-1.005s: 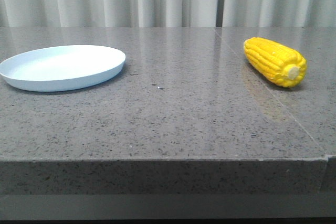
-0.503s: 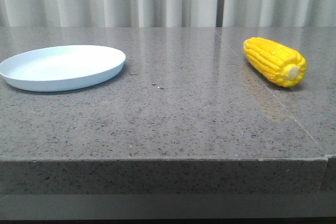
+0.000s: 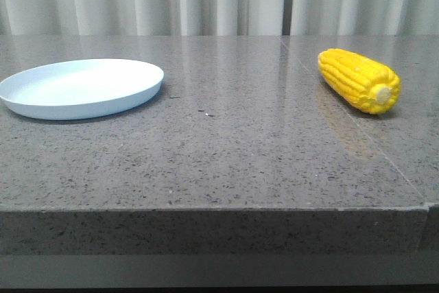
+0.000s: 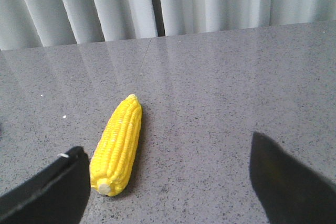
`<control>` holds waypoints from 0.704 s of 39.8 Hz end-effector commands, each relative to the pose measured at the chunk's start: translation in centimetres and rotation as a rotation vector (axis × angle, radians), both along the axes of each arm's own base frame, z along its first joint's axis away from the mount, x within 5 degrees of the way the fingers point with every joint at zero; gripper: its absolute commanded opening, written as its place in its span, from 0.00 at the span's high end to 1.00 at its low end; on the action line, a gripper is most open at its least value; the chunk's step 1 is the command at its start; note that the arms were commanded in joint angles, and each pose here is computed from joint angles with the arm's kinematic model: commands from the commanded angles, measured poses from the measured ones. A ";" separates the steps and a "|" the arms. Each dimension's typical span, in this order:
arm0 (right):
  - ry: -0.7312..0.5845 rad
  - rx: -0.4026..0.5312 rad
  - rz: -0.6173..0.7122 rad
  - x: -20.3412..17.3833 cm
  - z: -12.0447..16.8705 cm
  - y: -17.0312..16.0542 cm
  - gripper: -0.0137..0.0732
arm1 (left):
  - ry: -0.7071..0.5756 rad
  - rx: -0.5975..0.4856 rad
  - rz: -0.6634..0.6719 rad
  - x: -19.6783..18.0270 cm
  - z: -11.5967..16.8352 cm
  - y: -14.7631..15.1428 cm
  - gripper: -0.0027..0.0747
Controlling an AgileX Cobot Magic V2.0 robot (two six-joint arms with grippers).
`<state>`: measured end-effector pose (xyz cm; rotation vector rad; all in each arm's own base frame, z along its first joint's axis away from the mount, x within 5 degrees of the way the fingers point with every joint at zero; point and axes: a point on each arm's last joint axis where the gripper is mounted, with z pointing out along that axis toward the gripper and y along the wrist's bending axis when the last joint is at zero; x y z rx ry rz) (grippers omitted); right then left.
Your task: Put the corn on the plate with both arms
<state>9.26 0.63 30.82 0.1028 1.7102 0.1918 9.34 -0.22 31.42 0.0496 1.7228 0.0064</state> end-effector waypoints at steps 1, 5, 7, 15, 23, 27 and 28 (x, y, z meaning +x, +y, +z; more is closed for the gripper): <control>-0.112 -0.014 -0.022 0.2 1.9 -0.2 0.11 | -0.006 -0.004 0.002 1.7 1.6 0.0 0.12; -0.112 -0.014 -0.022 0.2 1.9 -0.2 0.11 | 0.144 -0.005 -0.005 4.5 2.0 -0.1 0.12; -0.112 -0.014 -0.022 0.2 1.9 -0.2 0.11 | 0.223 -0.011 -0.010 5.9 2.4 -0.1 0.12; -0.112 -0.014 -0.022 0.2 1.9 -0.2 0.11 | 0.504 -0.054 -0.070 11.9 3.6 -1.2 0.12; -0.112 -0.014 -0.022 0.2 1.9 -0.2 0.11 | 0.798 -0.029 -0.146 18.3 3.0 -3.2 0.12; -0.112 -0.014 -0.022 0.2 1.9 -0.2 0.11 | 0.931 -0.032 -0.168 21.1 2.5 -3.8 0.12; -0.112 -0.014 -0.022 0.2 1.9 -0.2 0.11 | 0.972 -0.036 -0.174 21.8 2.0 -3.9 0.13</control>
